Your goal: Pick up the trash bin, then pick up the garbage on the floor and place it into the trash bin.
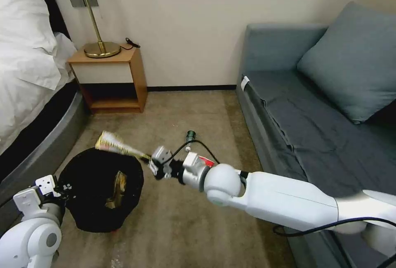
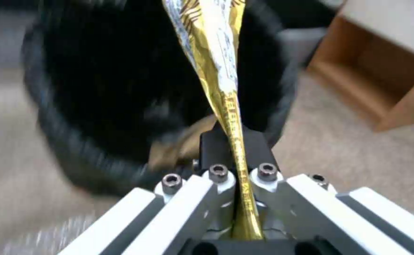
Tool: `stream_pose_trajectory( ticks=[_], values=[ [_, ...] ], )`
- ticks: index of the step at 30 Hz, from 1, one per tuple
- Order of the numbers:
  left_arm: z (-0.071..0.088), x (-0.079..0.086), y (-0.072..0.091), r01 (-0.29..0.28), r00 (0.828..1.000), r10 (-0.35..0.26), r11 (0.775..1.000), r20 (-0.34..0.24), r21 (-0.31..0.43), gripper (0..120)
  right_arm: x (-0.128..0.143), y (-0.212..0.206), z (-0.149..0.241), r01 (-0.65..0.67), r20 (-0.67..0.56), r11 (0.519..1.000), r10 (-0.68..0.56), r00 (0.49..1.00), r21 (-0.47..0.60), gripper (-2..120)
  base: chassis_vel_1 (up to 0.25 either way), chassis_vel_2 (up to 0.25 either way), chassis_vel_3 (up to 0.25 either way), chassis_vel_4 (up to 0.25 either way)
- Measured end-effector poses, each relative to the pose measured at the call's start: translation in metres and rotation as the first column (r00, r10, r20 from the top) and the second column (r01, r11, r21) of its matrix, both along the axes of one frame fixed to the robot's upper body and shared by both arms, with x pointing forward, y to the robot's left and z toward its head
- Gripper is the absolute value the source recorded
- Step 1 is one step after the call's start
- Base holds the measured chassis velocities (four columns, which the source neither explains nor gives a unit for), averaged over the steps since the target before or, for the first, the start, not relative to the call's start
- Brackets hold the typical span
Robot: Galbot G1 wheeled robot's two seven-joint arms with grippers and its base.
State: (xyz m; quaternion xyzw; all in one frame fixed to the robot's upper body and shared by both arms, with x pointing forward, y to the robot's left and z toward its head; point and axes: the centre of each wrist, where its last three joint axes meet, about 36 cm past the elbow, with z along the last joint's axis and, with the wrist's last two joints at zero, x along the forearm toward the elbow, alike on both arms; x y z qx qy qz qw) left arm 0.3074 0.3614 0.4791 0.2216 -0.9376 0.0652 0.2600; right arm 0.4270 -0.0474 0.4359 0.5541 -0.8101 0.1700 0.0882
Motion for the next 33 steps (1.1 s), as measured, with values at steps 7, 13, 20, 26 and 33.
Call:
stream_pose_trajectory(
  ticks=[7, 13, 20, 26, 33],
  values=[
    [0.001, 0.001, -0.005, 0.010, 1.000, -0.010, 1.000, 0.005, -0.004, 3, 0.003, 0.027, -0.006, -0.048, 0.037, 0.987, 0.054, 0.998, -0.150, 0, 0.000, 0.000, 0.000, 0.000],
    [0.001, 0.001, -0.008, 0.016, 1.000, -0.016, 1.000, 0.006, -0.006, 3, 0.007, 0.056, 0.002, -0.094, 0.067, 0.972, 0.111, 0.992, -0.216, 0, 0.000, 0.000, 0.000, 0.000],
    [0.000, 0.000, -0.011, 0.019, 1.000, -0.019, 1.000, 0.003, -0.005, 3, 0.023, 0.079, 0.016, -0.116, 0.124, 0.952, 0.156, 0.980, -0.283, 0, 0.000, 0.000, 0.000, 0.000],
    [-0.001, 0.000, -0.012, 0.020, 1.000, -0.020, 1.000, 0.001, -0.006, 3, 0.023, 0.083, 0.019, -0.122, 0.132, 0.944, 0.169, 0.977, -0.306, 0, 0.000, 0.000, 0.000, 0.000],
    [-0.002, 0.000, -0.014, 0.024, 1.000, -0.024, 1.000, 0.000, -0.009, 3, 0.024, 0.086, 0.020, -0.125, 0.147, 0.937, 0.182, 0.972, -0.327, 0, 0.000, 0.000, 0.000, 0.000]
  ],
)
